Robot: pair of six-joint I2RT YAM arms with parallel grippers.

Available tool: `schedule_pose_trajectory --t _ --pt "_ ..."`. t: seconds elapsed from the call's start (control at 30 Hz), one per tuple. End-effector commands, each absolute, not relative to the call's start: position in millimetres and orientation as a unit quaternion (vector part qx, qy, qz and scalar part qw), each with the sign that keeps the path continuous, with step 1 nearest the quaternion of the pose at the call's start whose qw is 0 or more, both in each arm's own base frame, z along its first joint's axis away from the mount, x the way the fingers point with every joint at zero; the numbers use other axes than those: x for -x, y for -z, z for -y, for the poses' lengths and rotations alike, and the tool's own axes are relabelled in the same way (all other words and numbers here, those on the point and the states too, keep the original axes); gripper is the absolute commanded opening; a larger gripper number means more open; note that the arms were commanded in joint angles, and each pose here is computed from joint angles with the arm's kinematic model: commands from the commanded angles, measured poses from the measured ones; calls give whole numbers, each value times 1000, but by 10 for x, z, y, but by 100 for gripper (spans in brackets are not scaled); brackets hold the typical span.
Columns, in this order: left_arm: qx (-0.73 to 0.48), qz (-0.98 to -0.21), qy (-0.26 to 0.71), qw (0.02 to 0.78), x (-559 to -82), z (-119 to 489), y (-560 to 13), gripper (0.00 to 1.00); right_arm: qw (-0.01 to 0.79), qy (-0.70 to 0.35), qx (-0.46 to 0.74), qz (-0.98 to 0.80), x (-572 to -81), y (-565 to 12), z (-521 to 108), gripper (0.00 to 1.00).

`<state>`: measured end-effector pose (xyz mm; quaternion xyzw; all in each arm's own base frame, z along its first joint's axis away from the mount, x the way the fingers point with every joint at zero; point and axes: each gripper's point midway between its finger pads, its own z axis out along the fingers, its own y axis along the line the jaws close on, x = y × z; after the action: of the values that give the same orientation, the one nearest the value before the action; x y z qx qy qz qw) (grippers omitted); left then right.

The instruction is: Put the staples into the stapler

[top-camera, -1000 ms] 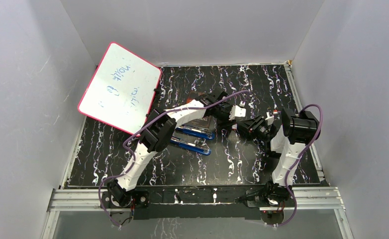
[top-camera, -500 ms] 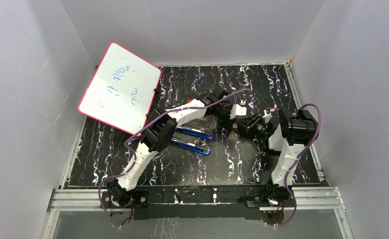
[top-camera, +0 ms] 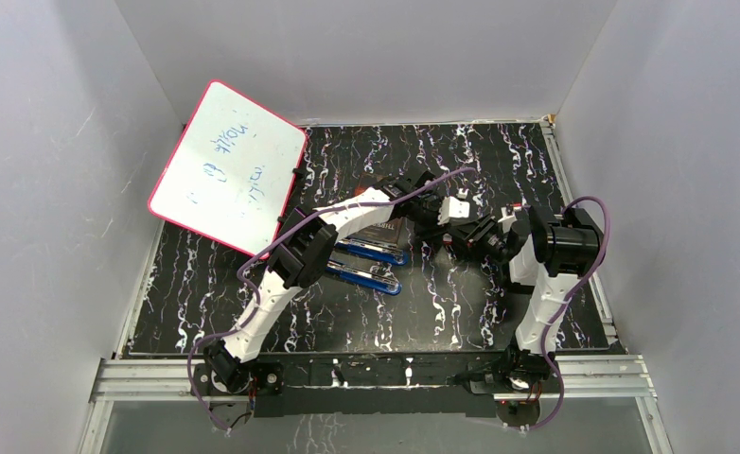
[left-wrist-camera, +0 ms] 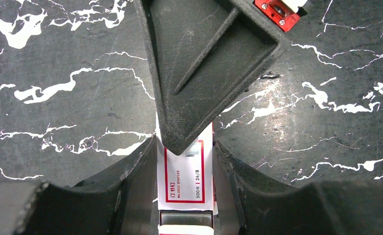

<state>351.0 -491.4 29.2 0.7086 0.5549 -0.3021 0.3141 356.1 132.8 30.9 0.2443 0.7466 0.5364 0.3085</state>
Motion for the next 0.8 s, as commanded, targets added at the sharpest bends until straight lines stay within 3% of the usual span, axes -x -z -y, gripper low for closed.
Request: schedule_pose_trajectory --t 0.0,0.47,0.77 --pt "-720 -536 324 297 -3251 5070 -263 38 315 -542 -208 -751 -3526 -402 -1458 38" --pt "-703 -520 347 340 -3376 5102 -1019 68 316 -516 -226 -764 -3483 -304 -1362 34" --pt "-687 -518 361 360 -3407 4833 -1419 73 317 -510 -228 -767 -3487 -281 -1329 34"
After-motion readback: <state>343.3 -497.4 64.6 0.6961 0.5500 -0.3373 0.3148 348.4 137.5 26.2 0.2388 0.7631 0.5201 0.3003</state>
